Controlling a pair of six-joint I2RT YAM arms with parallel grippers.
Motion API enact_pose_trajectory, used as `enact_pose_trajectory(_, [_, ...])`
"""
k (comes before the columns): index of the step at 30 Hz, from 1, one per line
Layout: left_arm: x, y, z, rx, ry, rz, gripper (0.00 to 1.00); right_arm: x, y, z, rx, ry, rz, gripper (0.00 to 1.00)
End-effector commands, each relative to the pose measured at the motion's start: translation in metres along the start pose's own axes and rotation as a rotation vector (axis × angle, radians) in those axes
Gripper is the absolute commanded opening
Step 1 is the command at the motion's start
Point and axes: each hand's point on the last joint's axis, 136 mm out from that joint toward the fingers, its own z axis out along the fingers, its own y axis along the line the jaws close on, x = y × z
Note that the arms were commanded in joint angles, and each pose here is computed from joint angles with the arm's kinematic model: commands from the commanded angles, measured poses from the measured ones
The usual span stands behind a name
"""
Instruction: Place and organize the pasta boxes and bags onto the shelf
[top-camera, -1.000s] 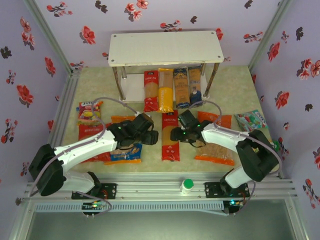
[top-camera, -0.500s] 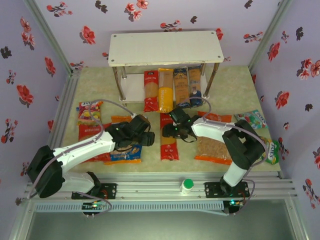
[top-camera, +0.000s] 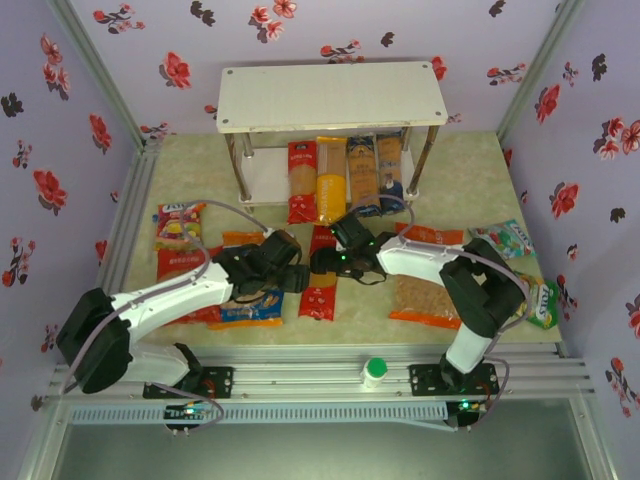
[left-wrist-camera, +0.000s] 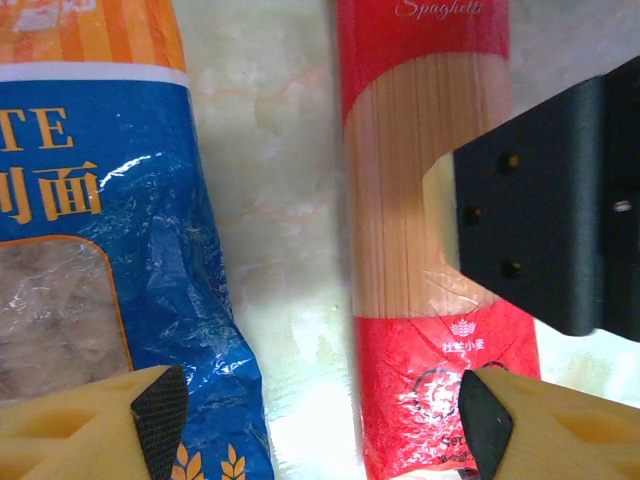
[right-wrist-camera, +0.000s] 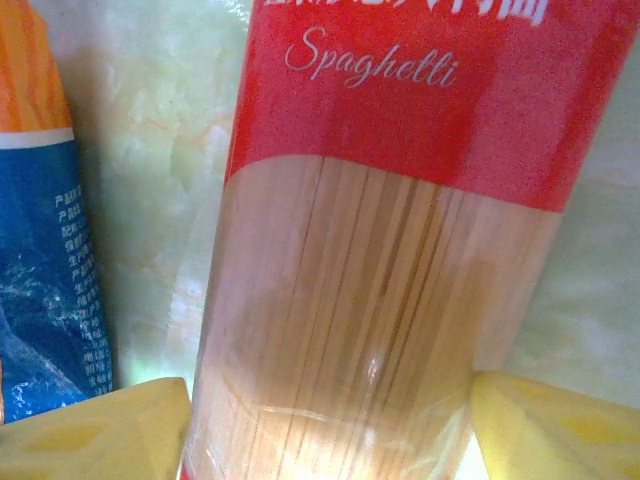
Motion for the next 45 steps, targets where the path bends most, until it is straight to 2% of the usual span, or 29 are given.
enact_pose_trajectory(1, [0.001, -0.003, 0.008, -0.008, 0.028, 0.028, 0.75, -0.014, -0.008, -0.037, 0.063, -0.084, -0.029, 0.80])
enact_pose_trajectory(3, [0.000, -0.009, 0.013, -0.016, 0.045, 0.060, 0.76, -0.023, -0.019, -0.062, 0.119, -0.137, -0.037, 0.85])
enact_pose_trajectory(7, [-0.001, -0.025, 0.024, -0.034, 0.078, 0.127, 0.79, -0.034, -0.055, -0.115, 0.245, -0.219, -0.024, 0.88])
enact_pose_trajectory(13, [-0.001, -0.050, 0.042, 0.024, 0.119, 0.161, 0.82, -0.039, -0.078, -0.166, 0.258, -0.340, 0.014, 0.92])
enact_pose_trajectory(17, [0.008, -0.061, 0.055, 0.051, 0.178, 0.192, 0.87, -0.040, -0.077, -0.173, 0.246, -0.363, 0.016, 0.93])
enact_pose_trajectory(21, [0.023, -0.073, 0.067, 0.123, 0.248, 0.204, 0.97, -0.041, -0.074, -0.169, 0.224, -0.357, 0.014, 0.93])
enact_pose_trajectory(24, [0.027, -0.076, 0.071, 0.145, 0.262, 0.185, 1.00, -0.043, -0.071, -0.168, 0.209, -0.362, 0.013, 0.94])
enact_pose_trajectory(33, [0.039, -0.067, 0.079, 0.117, 0.316, 0.163, 1.00, -0.050, -0.067, -0.171, 0.198, -0.390, 0.004, 0.96])
enact_pose_trajectory(39, [0.046, -0.049, 0.092, 0.032, 0.369, 0.161, 1.00, -0.052, -0.066, -0.171, 0.195, -0.393, -0.002, 0.97])
enact_pose_trajectory(45, [0.045, -0.051, 0.100, 0.018, 0.384, 0.174, 1.00, -0.054, -0.066, -0.172, 0.195, -0.398, -0.006, 0.97])
